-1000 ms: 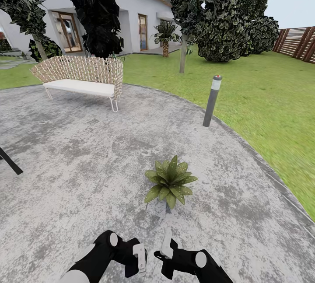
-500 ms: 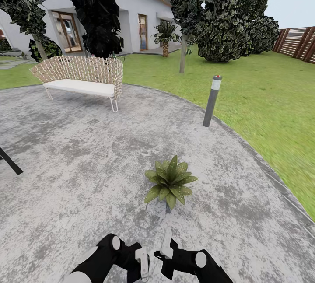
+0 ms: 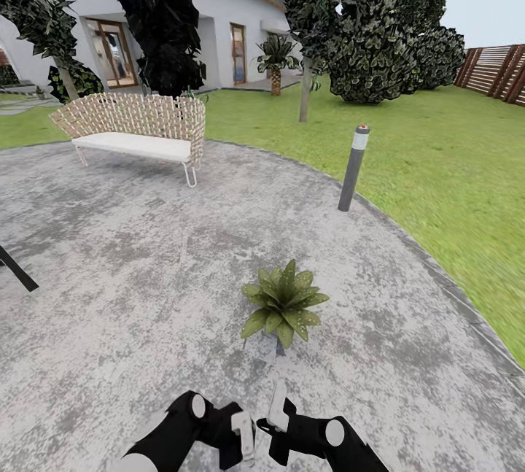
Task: Pick up the pesticide atomizer in the garden and spray insectifuge to fully cover both potted plants in the garden.
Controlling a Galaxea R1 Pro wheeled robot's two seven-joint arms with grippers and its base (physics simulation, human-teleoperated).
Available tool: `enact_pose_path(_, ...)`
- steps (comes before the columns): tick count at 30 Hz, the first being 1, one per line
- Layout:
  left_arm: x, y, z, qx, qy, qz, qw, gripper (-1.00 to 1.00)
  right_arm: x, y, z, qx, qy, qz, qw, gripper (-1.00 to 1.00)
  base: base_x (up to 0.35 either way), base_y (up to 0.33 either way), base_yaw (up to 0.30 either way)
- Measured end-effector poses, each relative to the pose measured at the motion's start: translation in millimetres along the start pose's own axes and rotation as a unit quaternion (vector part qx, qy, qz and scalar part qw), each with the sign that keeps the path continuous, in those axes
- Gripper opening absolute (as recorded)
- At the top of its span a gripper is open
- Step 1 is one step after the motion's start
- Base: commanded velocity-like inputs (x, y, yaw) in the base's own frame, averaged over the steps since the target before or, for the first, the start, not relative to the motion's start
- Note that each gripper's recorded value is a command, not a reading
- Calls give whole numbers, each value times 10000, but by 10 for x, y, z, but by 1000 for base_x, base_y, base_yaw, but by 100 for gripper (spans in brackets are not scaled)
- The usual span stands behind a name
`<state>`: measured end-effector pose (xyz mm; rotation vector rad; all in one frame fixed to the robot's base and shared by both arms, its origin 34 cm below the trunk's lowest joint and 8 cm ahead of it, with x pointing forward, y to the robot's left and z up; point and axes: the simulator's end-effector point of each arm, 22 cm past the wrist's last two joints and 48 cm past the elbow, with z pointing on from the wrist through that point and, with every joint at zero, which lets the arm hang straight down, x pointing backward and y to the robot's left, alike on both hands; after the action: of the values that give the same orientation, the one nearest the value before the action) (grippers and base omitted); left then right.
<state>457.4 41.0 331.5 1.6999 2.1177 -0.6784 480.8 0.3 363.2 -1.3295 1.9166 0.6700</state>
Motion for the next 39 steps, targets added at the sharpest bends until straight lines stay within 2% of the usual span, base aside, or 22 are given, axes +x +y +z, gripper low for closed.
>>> enact_pose_path(16, -91, -45, 40, 49, -61, 9, 10000, -100, 0, 0, 0, -1, 0, 0, 10000, -100, 0, 0, 0)
enact_pose_path(26, 45, 5, -8, -3, 19, -43, 10000, -100, 0, 0, 0, -1, 1, -1, 10000, -100, 0, 0, 0)
enact_pose_path(30, 401, 99, -135, -91, 268, -100, 9995, -100, 0, 1, 0, -1, 1, -1, 10000, -100, 0, 0, 0)
enact_pose_path(36, 1155, 286, -481, -286, 797, -249, 9961, -100, 3, 2, 0, -4, 8, -3, 10000, -100, 0, 0, 0)
enact_pose_path(39, 1504, 304, -636, -309, 1041, -354, 9935, -100, 7, 6, 1, -8, 12, 2, 10000, -100, 0, 0, 0)
